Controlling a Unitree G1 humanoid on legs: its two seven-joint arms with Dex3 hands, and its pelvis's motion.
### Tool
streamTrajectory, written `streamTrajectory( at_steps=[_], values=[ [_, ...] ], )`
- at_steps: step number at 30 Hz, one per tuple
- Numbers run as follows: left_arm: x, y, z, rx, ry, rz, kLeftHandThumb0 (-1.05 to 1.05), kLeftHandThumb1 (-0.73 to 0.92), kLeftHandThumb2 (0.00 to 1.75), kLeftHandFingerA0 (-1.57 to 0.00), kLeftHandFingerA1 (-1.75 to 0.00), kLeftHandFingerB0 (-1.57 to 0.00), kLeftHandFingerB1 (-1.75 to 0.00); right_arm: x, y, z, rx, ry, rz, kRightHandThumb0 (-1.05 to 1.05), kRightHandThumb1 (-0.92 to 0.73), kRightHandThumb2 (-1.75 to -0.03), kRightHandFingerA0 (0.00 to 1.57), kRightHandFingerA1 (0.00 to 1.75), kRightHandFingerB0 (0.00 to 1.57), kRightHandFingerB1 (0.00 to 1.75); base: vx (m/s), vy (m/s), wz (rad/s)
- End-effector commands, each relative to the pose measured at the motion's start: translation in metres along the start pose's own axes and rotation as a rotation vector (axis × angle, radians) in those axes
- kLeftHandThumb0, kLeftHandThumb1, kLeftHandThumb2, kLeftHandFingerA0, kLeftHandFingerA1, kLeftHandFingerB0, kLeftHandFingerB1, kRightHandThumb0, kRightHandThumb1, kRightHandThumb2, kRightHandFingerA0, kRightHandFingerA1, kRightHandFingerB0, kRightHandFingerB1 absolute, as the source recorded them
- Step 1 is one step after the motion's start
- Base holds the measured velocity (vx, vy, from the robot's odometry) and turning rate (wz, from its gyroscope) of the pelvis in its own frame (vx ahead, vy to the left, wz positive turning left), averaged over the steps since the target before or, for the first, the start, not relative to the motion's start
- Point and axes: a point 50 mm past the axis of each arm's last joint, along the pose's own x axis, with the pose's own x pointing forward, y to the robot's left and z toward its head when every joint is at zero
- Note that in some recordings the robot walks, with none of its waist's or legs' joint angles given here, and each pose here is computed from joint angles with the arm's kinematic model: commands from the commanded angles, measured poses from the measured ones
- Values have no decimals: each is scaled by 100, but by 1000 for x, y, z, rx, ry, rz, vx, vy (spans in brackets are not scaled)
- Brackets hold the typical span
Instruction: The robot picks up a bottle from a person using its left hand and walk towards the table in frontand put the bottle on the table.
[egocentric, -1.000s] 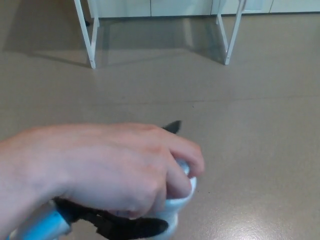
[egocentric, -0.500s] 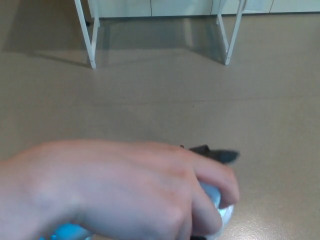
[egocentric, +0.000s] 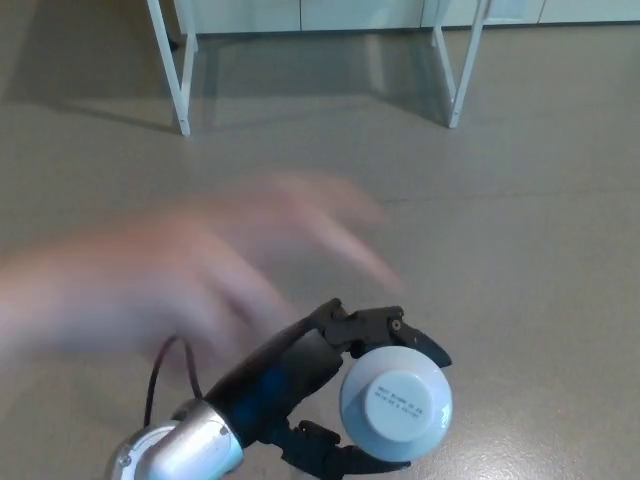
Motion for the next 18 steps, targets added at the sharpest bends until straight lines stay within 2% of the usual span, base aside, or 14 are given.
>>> streamTrajectory(
  at_steps=[1,2,9,11,12,13,14,18],
  values=[
    [-5,4,3,38,-24,45,-15,88,70,-73,-157,-76,-104,0,-5,1,-41,13,3,-38,-70,-61,64,46,55,42,0,0,0],
    [-7,2,2,30,-27,48,-14,89,70,-74,-155,-78,-99,0,-3,-1,-52,18,6,-39,-70,-61,64,45,54,41,0,0,0],
    [-24,2,-9,-23,9,99,-15,88,70,-73,-153,-81,-94,-2,1,-5,-91,25,23,-41,-71,-61,63,46,54,41,0,0,0],
    [-33,3,-18,-80,45,146,-15,88,70,-80,-153,-83,-97,-3,0,-9,-95,34,27,-41,-71,-61,63,45,53,40,0,0,0],
    [-39,5,-23,-121,61,178,-15,88,70,-80,-153,-83,-97,-3,-1,-10,-100,35,27,-41,-71,-61,63,45,53,40,228,-11,-100],
    [-41,10,-27,-118,70,200,-17,92,66,-81,-153,-80,-104,-3,-1,-8,-95,34,25,-41,-71,-61,64,45,54,40,131,26,18],
    [-46,15,-32,-135,86,233,-19,92,67,-89,-152,-82,-103,-2,-1,-7,-94,34,22,-40,-70,-61,65,46,56,42,41,-68,21],
    [-67,34,-54,-273,123,348,-23,89,71,-90,-152,-83,-98,-2,-4,-7,-96,35,21,-41,-71,-61,64,46,55,41,-97,11,17]
  ],
)
